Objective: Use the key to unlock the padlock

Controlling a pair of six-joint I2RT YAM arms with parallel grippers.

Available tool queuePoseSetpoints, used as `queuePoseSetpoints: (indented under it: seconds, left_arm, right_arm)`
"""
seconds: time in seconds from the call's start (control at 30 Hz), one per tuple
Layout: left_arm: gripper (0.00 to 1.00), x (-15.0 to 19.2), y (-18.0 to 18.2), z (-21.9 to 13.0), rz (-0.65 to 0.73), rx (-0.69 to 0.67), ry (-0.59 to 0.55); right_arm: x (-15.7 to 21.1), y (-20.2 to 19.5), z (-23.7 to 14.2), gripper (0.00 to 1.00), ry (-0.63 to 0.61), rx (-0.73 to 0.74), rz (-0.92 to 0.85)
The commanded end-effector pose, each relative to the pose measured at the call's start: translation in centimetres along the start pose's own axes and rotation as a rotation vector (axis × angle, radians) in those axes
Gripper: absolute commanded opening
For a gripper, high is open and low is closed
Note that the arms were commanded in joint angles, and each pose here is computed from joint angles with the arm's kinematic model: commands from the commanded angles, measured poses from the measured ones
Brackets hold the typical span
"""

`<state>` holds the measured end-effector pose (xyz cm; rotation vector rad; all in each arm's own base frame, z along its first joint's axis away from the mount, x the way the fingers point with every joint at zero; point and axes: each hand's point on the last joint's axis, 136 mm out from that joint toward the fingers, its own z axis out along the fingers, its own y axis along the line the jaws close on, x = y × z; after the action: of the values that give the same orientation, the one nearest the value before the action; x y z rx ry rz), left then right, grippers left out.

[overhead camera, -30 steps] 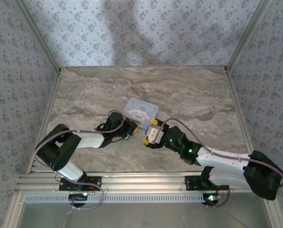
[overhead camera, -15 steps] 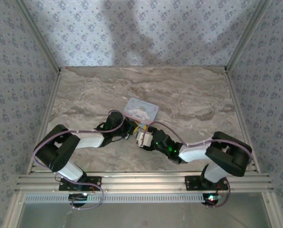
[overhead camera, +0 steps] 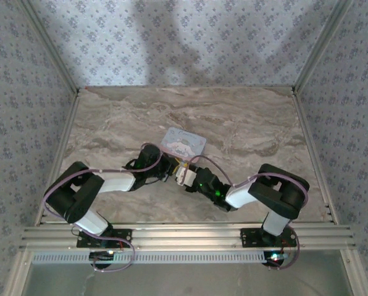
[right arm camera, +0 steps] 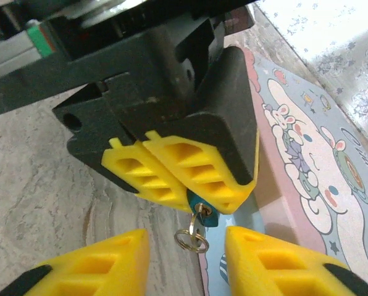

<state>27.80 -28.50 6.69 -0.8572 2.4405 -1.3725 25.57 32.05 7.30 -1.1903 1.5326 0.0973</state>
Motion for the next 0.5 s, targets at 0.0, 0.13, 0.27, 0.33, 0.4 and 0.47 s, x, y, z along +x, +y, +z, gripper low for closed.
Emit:
queuePoseSetpoints:
  seconds: [0.0, 0.13, 0.27, 0.33, 0.4, 0.47]
  left_arm:
    - [0.0, 0.43, -2.92, -0.31, 0.026, 0.069, 0.017]
    - [0.0, 0.47, -2.86, -0.28, 0.024, 0.067, 0.019]
    - [0.0, 0.47, -2.81, -0.27, 0.023, 0.066, 0.02]
    - [0.0, 0.48, -2.76, -0.26, 0.023, 0.064, 0.02]
    - [0.0, 0.51, -2.72, -0.2, 0.023, 0.062, 0.022]
    - [0.0, 0.53, -2.78, -0.17, 0.024, 0.062, 0.023]
  right_arm:
    - [-0.74, -0.85, 0.55, 0.34, -0.021, 0.037, 0.038]
    - [-0.54, -0.88, 0.82, 0.29, -0.014, 0.043, 0.044]
    - [-0.49, -0.91, 1.03, 0.26, -0.011, 0.049, 0.051]
    - [-0.54, -1.0, 1.13, 0.24, -0.012, 0.054, 0.053]
    - [-0.48, -1.07, 1.24, 0.21, -0.009, 0.058, 0.056]
    - [-0.49, -1.13, 1.36, 0.19, -0.007, 0.062, 0.058]
